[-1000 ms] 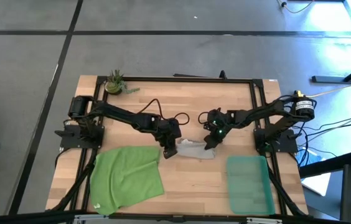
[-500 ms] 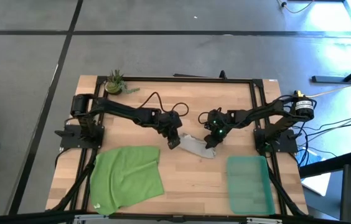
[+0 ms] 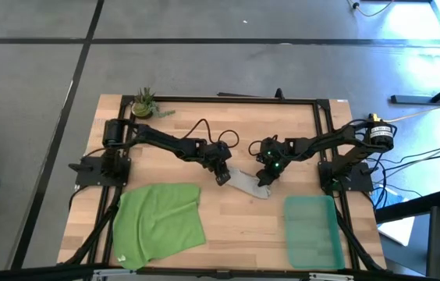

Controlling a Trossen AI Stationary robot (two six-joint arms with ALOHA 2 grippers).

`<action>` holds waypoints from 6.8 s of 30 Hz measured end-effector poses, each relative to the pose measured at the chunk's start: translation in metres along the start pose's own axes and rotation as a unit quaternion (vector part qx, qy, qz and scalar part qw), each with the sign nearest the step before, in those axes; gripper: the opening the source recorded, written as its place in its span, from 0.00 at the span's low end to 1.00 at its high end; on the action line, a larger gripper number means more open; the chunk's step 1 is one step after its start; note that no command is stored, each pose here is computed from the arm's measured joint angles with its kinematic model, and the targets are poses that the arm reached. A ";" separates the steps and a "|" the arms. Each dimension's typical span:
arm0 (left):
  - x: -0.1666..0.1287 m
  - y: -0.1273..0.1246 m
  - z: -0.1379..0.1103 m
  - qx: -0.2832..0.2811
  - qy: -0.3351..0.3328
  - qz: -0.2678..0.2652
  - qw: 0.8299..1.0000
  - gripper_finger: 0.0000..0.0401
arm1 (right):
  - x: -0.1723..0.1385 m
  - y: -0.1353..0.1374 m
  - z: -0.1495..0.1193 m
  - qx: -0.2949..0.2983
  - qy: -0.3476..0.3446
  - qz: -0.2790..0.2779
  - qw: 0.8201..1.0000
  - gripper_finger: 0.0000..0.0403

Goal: Roll microfiber towels into tight, uniform cylinder then place into a basket
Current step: Roll the gray microfiber towel, then put the gray microfiber towel into the green bin

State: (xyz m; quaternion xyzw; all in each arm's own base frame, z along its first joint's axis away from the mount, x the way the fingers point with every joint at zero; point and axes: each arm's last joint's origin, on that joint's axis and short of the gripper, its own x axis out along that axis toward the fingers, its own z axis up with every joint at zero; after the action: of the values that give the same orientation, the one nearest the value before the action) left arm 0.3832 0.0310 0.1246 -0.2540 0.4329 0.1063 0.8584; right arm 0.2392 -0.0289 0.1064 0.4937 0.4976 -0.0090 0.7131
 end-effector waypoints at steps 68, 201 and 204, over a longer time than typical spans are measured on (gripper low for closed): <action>0.011 0.000 -0.001 -0.011 -0.018 -0.013 1.000 0.09 | -0.069 0.068 -0.046 -0.312 -0.166 0.004 0.935 0.31; 0.011 -0.002 0.002 0.005 -0.030 -0.021 0.999 0.10 | 0.049 0.035 -0.035 -0.338 -0.158 -0.209 0.904 0.97; 0.011 -0.002 0.002 0.005 -0.030 -0.021 0.999 0.10 | 0.049 0.035 -0.035 -0.337 -0.158 -0.210 0.904 0.91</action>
State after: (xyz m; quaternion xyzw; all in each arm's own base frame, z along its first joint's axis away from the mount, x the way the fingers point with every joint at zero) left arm 0.3915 0.0303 0.1177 -0.2558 0.4017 0.0936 0.8743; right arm 0.2569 0.0376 0.0946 0.1006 0.4438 -0.0683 0.8878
